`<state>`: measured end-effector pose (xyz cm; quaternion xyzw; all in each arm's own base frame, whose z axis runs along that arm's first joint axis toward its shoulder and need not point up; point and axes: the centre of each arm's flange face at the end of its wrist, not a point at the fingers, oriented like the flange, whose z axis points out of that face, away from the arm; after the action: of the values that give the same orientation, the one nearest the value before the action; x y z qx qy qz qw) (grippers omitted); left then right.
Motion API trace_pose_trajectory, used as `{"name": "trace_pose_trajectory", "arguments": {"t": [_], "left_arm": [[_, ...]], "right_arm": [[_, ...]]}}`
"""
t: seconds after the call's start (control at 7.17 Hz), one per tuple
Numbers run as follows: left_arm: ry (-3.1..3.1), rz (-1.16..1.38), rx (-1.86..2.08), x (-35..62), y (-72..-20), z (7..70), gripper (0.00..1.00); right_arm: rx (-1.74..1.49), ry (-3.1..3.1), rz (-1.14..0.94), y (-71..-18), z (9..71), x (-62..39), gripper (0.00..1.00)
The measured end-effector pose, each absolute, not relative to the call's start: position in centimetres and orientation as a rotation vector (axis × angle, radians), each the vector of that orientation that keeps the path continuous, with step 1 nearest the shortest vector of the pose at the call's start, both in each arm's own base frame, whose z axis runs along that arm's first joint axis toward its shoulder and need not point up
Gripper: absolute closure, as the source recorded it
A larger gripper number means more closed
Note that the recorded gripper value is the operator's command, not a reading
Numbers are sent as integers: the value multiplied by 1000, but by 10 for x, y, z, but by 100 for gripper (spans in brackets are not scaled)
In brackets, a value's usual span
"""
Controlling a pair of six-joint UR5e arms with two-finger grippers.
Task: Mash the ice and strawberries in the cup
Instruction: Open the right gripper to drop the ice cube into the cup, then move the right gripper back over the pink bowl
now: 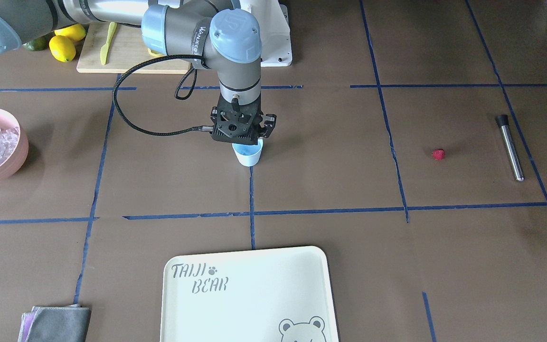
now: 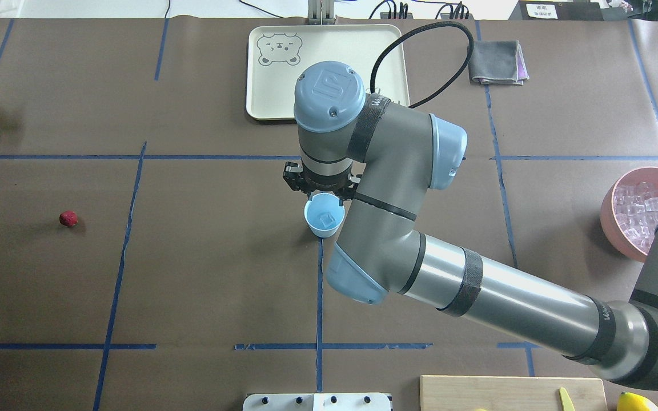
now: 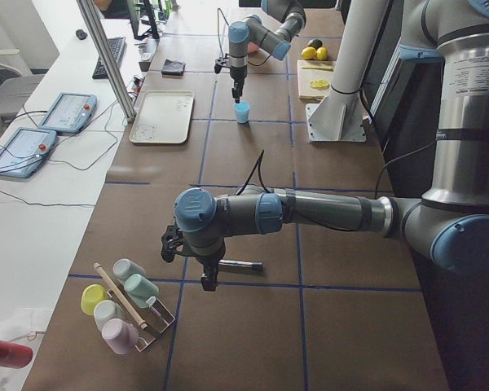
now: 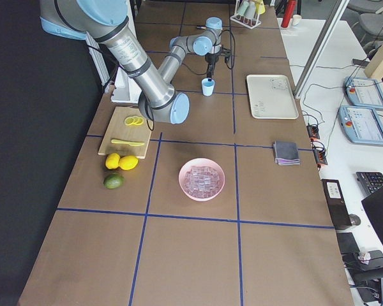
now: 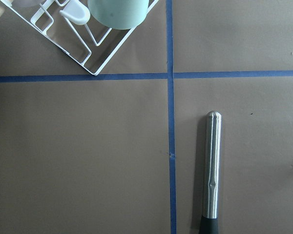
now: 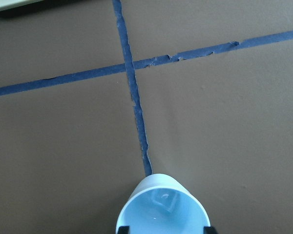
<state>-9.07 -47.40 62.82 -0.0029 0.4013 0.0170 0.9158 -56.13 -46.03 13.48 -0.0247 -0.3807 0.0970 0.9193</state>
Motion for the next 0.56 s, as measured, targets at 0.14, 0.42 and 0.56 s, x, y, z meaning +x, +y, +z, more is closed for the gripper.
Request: {"name": "trace_pose_trajectory", "arguments": {"t": [0.14, 0.42, 0.56], "left_arm": [[826, 35, -5, -91, -474, 628, 0], [826, 35, -3, -91, -475, 627, 0], [826, 35, -3, -91, -475, 627, 0]], "right_arm": [[-50, -783, 199, -460, 135, -561, 1], [-49, -786, 201, -460, 133, -560, 1], [-47, -789, 206, -461, 132, -558, 1]]}}
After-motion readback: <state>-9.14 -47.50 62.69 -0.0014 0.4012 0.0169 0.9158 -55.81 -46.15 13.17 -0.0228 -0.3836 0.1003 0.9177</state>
